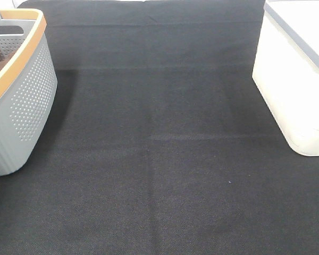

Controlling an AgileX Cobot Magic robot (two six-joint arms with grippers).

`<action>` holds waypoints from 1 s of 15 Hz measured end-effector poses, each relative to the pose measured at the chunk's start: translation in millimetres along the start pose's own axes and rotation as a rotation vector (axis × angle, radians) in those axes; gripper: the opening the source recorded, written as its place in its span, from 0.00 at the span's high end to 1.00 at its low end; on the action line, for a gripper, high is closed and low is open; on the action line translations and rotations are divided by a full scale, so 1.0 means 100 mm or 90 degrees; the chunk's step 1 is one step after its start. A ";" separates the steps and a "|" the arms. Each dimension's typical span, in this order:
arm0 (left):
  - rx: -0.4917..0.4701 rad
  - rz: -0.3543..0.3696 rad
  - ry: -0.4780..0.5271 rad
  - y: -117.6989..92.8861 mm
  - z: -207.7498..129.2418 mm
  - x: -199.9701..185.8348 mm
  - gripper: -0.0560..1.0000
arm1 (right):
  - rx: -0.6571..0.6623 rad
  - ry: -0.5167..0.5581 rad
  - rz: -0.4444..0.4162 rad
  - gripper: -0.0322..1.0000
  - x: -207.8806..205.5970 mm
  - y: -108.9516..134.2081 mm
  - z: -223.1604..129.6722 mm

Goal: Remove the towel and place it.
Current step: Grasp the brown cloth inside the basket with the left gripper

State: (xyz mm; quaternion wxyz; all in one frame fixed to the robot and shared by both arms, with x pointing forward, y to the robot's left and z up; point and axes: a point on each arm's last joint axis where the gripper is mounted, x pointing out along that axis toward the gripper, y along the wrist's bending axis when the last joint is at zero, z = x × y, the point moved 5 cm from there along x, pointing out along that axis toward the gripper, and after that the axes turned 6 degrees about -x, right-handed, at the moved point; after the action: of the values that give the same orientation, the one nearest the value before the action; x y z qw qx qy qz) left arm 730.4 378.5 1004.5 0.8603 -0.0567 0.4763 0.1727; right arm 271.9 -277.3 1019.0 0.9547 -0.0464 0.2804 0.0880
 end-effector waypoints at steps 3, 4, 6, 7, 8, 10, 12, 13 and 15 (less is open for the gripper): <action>-0.018 -0.013 0.019 -0.04 0.00 0.31 0.18 | 0.000 0.000 0.000 0.23 0.00 0.00 0.00; -0.025 -0.026 0.026 -0.09 -0.01 0.41 0.19 | 0.000 0.000 0.000 0.23 0.00 0.00 0.00; -0.049 -0.056 0.041 -0.20 -0.03 0.62 0.20 | 0.000 0.000 0.000 0.23 0.00 0.00 0.00; -0.049 -0.056 0.041 -0.20 -0.03 0.62 0.20 | 0.000 0.000 0.000 0.23 0.00 0.00 0.00; -0.054 -0.062 0.046 -0.23 -0.04 0.69 0.21 | 0.000 0.000 0.000 0.23 0.00 0.00 0.00; -0.060 -0.070 0.054 -0.27 -0.05 0.79 0.23 | 0.000 0.000 0.000 0.23 0.00 0.00 0.00; -0.061 -0.070 0.061 -0.28 -0.08 0.87 0.24 | 0.000 0.000 0.000 0.23 0.00 0.00 0.00; -0.060 -0.069 0.069 -0.29 -0.12 0.93 0.25 | 0.000 0.000 0.000 0.23 0.00 0.00 0.00; -0.060 -0.068 0.079 -0.30 -0.16 1.00 0.35 | 0.000 0.000 0.000 0.23 0.00 0.00 0.00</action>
State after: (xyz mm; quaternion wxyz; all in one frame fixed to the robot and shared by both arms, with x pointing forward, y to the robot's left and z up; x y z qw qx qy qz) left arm 776.8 370.8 909.8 0.8336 -0.1333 0.5160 0.1449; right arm 271.9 -277.3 1019.0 0.9547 -0.0464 0.2804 0.0880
